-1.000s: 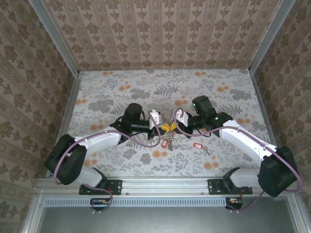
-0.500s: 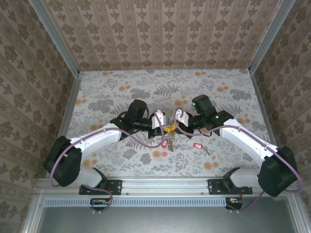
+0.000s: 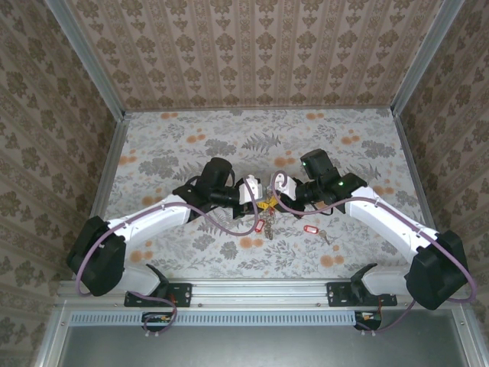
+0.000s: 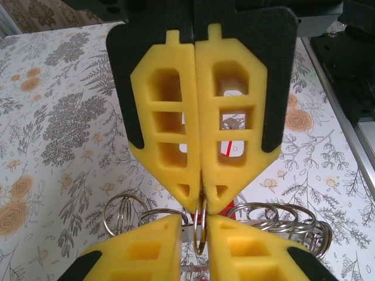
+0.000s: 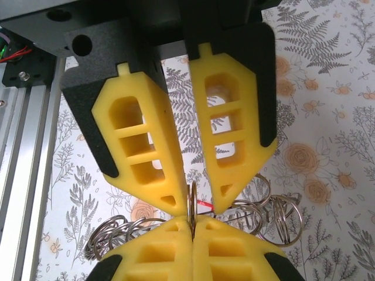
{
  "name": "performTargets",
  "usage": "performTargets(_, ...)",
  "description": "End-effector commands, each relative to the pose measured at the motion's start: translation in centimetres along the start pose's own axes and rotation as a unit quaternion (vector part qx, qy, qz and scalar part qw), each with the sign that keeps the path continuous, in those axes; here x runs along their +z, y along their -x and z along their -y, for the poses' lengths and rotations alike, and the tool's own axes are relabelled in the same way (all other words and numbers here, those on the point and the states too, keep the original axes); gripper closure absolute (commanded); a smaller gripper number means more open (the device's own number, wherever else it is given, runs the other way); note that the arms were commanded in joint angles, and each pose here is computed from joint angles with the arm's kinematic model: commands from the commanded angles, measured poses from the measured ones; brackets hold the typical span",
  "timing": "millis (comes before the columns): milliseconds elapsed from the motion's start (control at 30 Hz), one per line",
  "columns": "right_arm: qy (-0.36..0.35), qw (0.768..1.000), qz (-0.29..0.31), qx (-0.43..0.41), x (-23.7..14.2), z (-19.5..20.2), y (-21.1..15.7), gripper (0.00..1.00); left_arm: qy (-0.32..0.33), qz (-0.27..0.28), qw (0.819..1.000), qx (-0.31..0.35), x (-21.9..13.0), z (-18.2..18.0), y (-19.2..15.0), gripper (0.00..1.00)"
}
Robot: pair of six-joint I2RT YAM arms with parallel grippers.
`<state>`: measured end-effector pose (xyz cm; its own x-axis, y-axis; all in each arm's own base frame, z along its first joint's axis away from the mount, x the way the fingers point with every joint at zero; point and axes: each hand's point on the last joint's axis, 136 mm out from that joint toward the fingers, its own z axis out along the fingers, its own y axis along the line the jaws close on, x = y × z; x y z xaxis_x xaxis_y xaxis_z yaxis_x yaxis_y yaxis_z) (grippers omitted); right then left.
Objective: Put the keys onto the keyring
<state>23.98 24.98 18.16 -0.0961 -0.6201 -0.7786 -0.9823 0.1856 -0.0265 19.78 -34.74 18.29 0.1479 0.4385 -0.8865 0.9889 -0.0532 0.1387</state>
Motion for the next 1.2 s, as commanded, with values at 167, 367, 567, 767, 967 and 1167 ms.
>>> performTargets(167, 0.004, 1.0, 0.01, -0.017, -0.3, -0.2, 1.1, 0.98, 0.031, 0.026, 0.999, 0.034, -1.0, -0.9, 2.4, 1.0)
performTargets(367, 0.011, 0.998, 0.057, 0.003, -0.4, 0.1, 0.8, 0.86, -0.001, 0.107, 0.994, 0.01, -1.9, -0.2, 4.0, 1.0)
performTargets(567, 0.03, 0.996, 0.088, 0.005, -0.3, -0.3, 1.4, 0.85, -0.048, 0.139, 0.989, -0.001, -1.9, 1.1, 4.5, 1.0)
performTargets(767, 0.026, 0.995, 0.092, 0.009, -0.6, 0.1, 1.5, 0.95, -0.046, 0.149, 0.988, -0.005, -1.9, 1.1, 4.5, 1.0)
performTargets(967, 0.022, 0.996, 0.088, 0.008, -1.3, 0.0, 2.0, 1.0, -0.001, 0.08, 0.997, 0.0, -1.5, 0.1, 2.4, 0.81)
performTargets(1167, 0.014, 0.998, 0.064, 0.002, -1.3, 0.0, 1.8, 1.0, 0.018, 0.021, 0.999, 0.022, -1.5, -0.3, 1.7, 0.77)
